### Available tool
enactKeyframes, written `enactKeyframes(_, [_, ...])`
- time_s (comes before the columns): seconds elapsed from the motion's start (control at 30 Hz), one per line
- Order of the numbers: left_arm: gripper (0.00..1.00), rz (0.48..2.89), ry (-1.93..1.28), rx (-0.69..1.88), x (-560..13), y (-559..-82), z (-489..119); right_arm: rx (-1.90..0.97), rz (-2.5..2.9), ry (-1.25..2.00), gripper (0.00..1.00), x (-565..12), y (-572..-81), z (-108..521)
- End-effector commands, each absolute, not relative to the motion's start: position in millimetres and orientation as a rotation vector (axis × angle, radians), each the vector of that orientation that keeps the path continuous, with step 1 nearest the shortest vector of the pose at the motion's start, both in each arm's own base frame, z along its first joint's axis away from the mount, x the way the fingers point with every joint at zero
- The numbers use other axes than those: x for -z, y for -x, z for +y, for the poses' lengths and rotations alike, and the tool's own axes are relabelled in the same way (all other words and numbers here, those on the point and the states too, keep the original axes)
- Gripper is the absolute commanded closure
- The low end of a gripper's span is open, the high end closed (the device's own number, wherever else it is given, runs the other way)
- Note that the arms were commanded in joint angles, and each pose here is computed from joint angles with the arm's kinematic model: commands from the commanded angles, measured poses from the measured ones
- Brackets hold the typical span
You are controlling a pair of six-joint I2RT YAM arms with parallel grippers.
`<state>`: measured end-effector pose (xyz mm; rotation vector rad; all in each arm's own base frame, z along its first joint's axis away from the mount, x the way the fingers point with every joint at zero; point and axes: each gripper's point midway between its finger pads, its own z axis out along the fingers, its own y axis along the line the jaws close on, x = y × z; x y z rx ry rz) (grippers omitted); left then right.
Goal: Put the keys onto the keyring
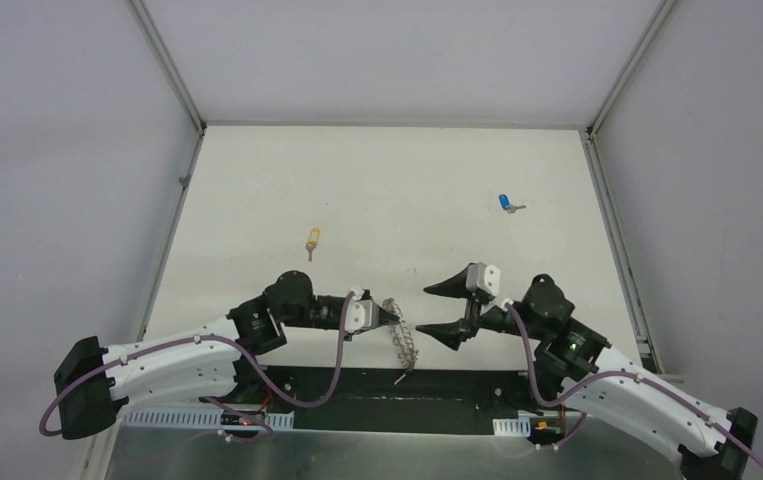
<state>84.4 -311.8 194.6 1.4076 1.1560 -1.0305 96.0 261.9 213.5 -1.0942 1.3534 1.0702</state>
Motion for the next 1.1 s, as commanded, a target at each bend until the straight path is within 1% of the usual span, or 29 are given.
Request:
enactKeyframes(0.0, [1.00,0.996,-1.296,1.049,-231.3,-81.4,-312.7,-1.017,1.305,1.072,0.25,-226.1,-98.6,253.2])
enactKeyframes(0.1, [1.00,0.968,-1.272,1.052,-235.4,-81.0,-311.9,-1.033,1.291,1.090,0.26,-227.5,-93.6,252.4])
enactKeyframes(0.2, [1.00,0.935,-1.256,1.055,-240.1,-80.4,-311.9,-1.062,1.274,1.118,0.29,-229.0,-87.5,254.3])
enactKeyframes(0.43, [1.00,0.852,-1.180,1.067,-254.1,-80.2,-310.8,-1.100,1.252,1.163,0.40,-231.9,-81.2,260.2])
enactKeyframes(0.5, [1.00,0.841,-1.167,1.068,-256.5,-80.3,-310.2,-1.107,1.240,1.172,0.46,-233.9,-80.1,261.6])
enactKeyframes(0.63, [1.00,0.807,-1.133,1.073,-262.8,-79.5,-307.9,-1.132,1.221,1.184,0.53,-237.6,-77.0,264.5])
enactKeyframes(0.73, [1.00,0.775,-1.095,1.073,-268.6,-79.7,-305.1,-1.147,1.211,1.192,0.57,-240.1,-75.5,267.0])
enactKeyframes(0.9, [1.00,0.735,-1.055,1.091,-272.9,-76.7,-301.5,-1.158,1.191,1.191,0.59,-246.0,-75.2,269.7])
enactKeyframes(1.07, [1.00,0.685,-1.060,1.108,-279.1,-70.4,-300.3,-1.172,1.165,1.201,0.67,-251.5,-73.8,272.8])
